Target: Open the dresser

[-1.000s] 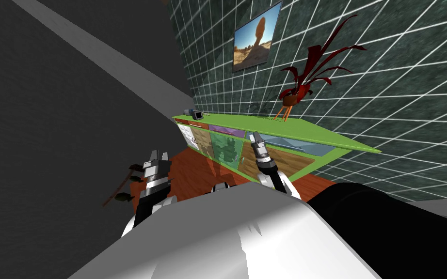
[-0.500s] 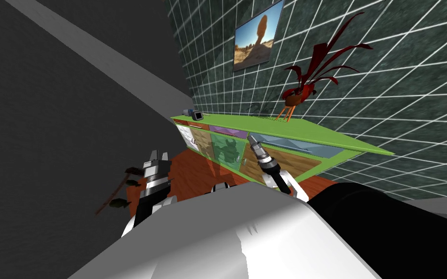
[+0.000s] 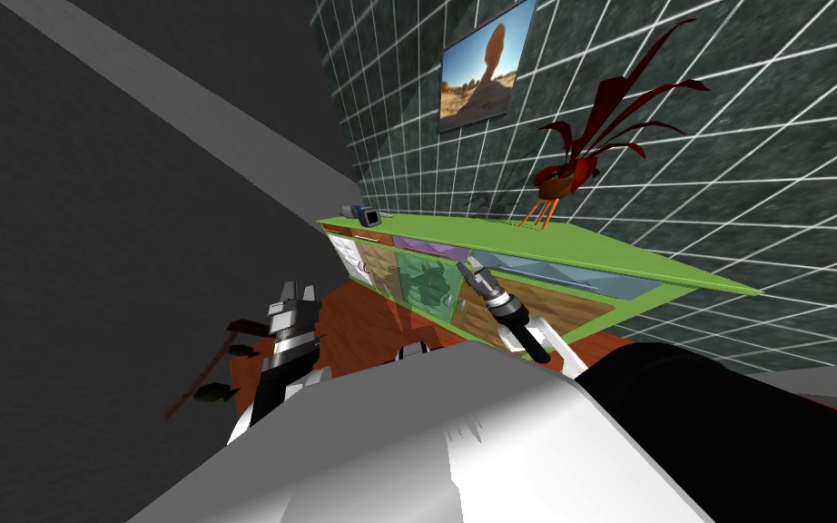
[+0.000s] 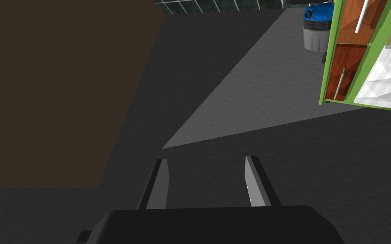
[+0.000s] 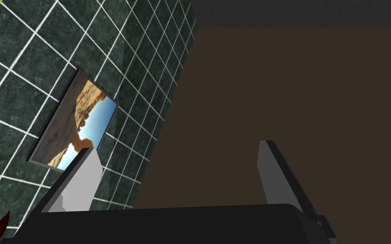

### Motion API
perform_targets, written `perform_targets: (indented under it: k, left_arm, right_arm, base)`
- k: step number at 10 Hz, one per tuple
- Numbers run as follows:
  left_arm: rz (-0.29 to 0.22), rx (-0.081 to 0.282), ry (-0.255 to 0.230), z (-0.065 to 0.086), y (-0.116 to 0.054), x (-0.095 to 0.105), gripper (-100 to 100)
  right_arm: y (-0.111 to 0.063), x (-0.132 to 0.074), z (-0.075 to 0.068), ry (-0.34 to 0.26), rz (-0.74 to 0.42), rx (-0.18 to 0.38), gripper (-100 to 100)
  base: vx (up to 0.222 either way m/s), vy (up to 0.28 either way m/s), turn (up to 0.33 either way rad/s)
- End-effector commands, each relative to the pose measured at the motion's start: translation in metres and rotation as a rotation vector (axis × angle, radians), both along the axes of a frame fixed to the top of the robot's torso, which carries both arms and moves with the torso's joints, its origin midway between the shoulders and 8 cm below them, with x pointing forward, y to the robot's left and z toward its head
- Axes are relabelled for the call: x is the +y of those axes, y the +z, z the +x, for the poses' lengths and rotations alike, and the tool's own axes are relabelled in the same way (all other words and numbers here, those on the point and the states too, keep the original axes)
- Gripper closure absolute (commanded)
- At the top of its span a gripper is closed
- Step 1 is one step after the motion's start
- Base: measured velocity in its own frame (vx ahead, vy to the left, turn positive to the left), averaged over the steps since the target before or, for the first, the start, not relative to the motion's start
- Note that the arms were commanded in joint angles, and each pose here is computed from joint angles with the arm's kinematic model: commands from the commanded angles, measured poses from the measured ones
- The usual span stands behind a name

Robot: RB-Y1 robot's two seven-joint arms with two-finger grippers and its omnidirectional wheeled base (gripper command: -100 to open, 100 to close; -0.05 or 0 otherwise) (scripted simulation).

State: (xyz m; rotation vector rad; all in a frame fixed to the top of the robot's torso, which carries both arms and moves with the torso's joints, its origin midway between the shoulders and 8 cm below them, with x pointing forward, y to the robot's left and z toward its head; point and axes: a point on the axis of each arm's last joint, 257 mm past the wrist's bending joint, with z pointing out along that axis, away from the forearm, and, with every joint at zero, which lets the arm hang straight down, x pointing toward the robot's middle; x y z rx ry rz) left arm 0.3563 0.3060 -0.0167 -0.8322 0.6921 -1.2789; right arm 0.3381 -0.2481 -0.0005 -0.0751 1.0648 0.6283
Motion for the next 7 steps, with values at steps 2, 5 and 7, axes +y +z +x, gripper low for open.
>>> perform_targets:
  k: [2,5,7]
  left_arm:
    - [0.0,0.0,0.0,0.0,0.0,0.0,0]
    - [0.0,0.0,0.0,0.0,0.0,0.0,0]
    - [0.0,0.0,0.0,0.0,0.0,0.0,0]
  right_arm:
    - [-0.018,-0.004,0.005,-0.072,-0.215,0.0,-100]
    - [-0.032,-0.01,0.008,-0.122,-0.385,-0.002,-100]
    - [-0.046,-0.018,0.012,-0.166,-0.553,-0.005,-100]
  base:
    - [0.051,0.043,-0.018]
    - [0.071,0.062,-0.035]
    - [0.067,0.053,-0.039]
